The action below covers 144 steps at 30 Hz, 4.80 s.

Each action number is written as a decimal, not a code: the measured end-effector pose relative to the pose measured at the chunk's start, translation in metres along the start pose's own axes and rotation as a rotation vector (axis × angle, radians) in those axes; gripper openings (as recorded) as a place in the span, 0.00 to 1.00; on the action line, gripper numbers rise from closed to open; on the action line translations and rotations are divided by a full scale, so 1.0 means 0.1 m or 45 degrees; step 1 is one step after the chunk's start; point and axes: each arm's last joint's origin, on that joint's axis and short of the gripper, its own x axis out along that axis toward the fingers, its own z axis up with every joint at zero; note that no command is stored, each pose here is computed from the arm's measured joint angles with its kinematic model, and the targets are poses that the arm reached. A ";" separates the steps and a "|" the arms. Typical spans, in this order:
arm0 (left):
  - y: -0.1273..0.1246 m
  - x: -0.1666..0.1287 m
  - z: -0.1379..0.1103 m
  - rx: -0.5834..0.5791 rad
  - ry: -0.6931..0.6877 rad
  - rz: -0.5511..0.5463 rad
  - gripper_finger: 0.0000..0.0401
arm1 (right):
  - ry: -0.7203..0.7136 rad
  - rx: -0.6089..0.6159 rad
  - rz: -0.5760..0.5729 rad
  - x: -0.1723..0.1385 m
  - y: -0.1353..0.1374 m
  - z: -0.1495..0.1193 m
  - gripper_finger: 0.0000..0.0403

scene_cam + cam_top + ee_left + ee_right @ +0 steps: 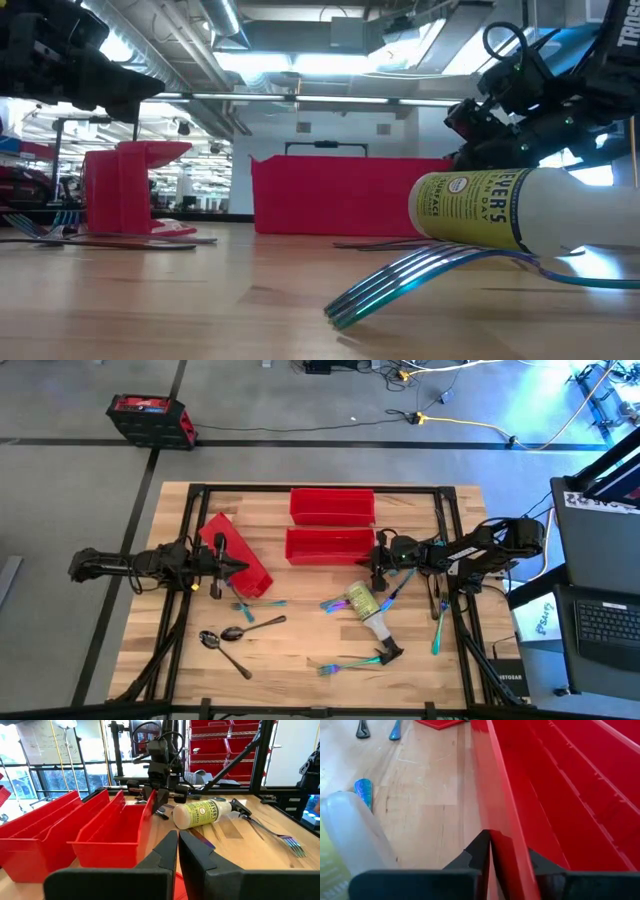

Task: Sort silverware
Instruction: Prepare the red bins

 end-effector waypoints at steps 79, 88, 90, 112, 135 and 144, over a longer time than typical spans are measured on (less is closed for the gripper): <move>0.00 0.00 0.00 0.000 0.000 0.000 0.00 | -0.180 -0.126 -0.025 -0.11 -0.12 0.96 0.28; 0.00 0.00 0.00 0.000 0.000 0.000 0.00 | -0.164 -0.164 -0.058 -0.11 -0.12 0.95 0.28; 0.00 0.00 0.00 0.000 0.000 0.000 0.00 | -0.164 -0.165 -0.058 -0.11 -0.12 0.95 0.28; 0.00 0.00 0.00 0.000 0.000 0.000 0.00 | -0.418 -0.239 -0.026 -0.15 -0.13 1.19 0.28; 0.00 0.00 0.00 0.000 0.000 0.000 0.00 | -0.537 -0.309 0.221 0.27 0.11 1.71 0.28; 0.00 0.00 0.00 0.000 0.000 0.000 0.00 | -0.550 -0.311 0.216 0.34 0.12 1.80 0.28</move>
